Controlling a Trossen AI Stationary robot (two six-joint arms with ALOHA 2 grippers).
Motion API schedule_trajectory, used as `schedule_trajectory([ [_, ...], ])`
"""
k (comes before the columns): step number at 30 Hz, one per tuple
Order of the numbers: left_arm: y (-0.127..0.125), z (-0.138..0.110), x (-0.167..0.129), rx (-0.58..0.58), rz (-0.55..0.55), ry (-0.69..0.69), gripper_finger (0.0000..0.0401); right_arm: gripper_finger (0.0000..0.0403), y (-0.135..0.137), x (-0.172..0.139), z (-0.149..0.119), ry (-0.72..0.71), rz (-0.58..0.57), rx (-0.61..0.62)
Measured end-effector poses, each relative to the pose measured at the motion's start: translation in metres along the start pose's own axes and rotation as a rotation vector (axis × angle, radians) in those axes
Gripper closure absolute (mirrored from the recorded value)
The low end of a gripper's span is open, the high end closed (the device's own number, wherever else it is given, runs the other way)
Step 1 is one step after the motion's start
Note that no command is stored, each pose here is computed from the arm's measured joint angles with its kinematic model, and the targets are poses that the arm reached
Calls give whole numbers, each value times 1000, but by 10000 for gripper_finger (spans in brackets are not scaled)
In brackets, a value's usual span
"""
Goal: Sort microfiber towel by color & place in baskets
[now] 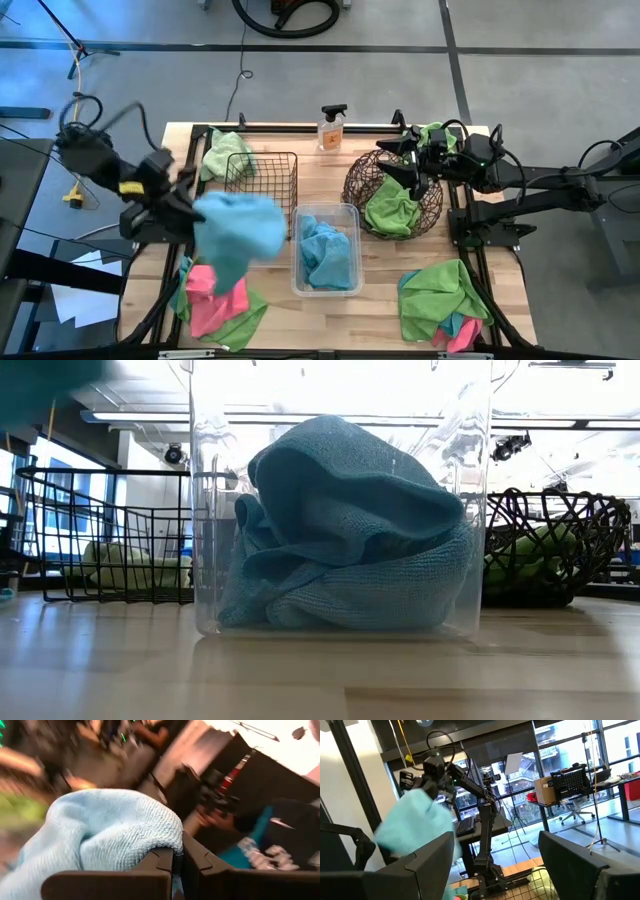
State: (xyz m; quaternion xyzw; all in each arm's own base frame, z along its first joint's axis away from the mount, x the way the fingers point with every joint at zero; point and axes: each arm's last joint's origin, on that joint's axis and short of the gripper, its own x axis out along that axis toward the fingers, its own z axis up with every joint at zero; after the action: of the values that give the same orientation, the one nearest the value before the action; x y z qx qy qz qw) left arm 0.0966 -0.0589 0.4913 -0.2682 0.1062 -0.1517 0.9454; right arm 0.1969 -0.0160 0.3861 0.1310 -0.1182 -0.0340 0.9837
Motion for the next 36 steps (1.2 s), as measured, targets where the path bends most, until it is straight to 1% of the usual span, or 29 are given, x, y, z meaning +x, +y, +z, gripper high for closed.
schedule_trajectory([
  [4,1,16,1,197,79,-111,401,116,0,0,0,-1,0,41],
  [8,1,30,11,401,113,-206,401,116,0,0,1,-7,3,45],
  [11,4,36,17,493,160,-225,401,116,1,0,2,-21,8,46],
  [14,7,40,18,534,197,-248,401,116,2,0,5,-48,34,46],
  [20,12,44,31,571,213,-244,401,116,5,-1,12,-110,96,43],
  [27,17,48,48,602,252,-253,401,116,5,-1,12,-115,102,41],
  [30,20,51,64,631,220,-269,401,116,6,-1,13,-118,118,40],
  [36,32,61,108,714,101,-311,401,116,8,-5,17,-131,149,37],
])
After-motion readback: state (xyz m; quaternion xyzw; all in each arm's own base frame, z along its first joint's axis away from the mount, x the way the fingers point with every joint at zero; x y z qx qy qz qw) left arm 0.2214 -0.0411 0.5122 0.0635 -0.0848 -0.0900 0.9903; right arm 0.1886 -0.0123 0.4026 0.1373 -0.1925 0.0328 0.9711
